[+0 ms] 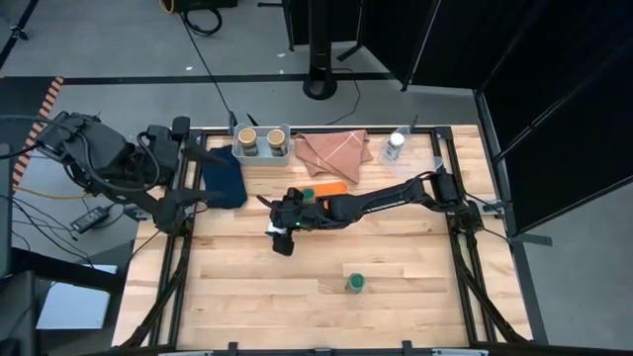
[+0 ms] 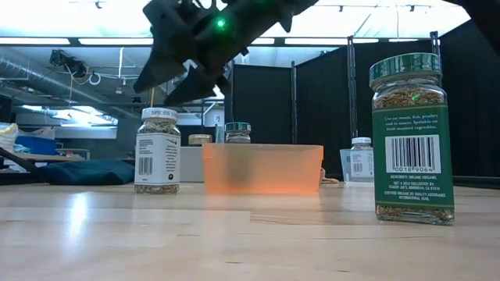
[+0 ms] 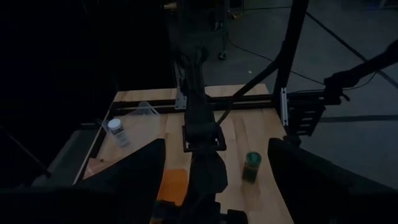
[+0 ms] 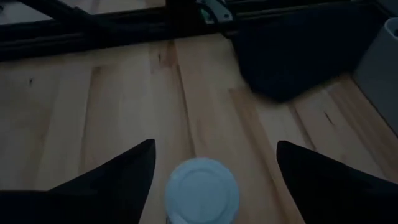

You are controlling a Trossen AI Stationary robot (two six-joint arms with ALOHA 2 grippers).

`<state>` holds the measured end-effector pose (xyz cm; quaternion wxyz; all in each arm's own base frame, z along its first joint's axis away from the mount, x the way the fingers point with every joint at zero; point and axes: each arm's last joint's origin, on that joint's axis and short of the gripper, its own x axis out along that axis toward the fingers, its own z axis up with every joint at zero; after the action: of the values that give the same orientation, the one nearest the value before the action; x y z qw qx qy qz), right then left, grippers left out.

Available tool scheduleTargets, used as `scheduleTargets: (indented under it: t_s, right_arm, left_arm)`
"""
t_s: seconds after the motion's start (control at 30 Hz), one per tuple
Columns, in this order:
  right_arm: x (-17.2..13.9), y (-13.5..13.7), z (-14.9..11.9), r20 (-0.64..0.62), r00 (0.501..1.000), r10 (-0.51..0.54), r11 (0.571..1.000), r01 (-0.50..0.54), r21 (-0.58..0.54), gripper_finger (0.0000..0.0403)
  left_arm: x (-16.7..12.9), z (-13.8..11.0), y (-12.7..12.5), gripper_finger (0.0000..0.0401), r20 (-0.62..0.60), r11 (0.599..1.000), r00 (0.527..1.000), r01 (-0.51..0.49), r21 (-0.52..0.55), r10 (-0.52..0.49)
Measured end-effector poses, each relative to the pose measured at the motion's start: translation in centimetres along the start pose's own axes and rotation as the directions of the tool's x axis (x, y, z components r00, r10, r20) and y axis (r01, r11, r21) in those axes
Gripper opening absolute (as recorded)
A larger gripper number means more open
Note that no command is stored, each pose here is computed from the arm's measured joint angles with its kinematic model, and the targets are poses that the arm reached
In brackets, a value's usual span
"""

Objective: Sort spices by type
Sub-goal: Put the white seasoning bottle into the transparent bin

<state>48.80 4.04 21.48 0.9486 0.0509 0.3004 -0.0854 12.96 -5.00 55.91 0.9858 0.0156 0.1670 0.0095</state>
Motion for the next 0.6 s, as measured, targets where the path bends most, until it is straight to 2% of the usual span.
scheduleTargets:
  t_s: [0.07,0.6]
  right_arm:
    - [0.5,0.1,-0.1,0.022,1.0,0.007,1.0,-0.007,0.005,0.0344]
    - [2.0,0.0,-1.7,-0.049,0.999,0.014,1.0,-0.013,0.023,0.0338]
  left_arm:
    - [0.0,0.0,0.0,0.029,-0.004,1.0,1.0,-0.001,0.002,0.001]
    - [0.0,-0.2,0.0,0.0289,-0.017,1.0,1.0,-0.006,0.002,0.006]
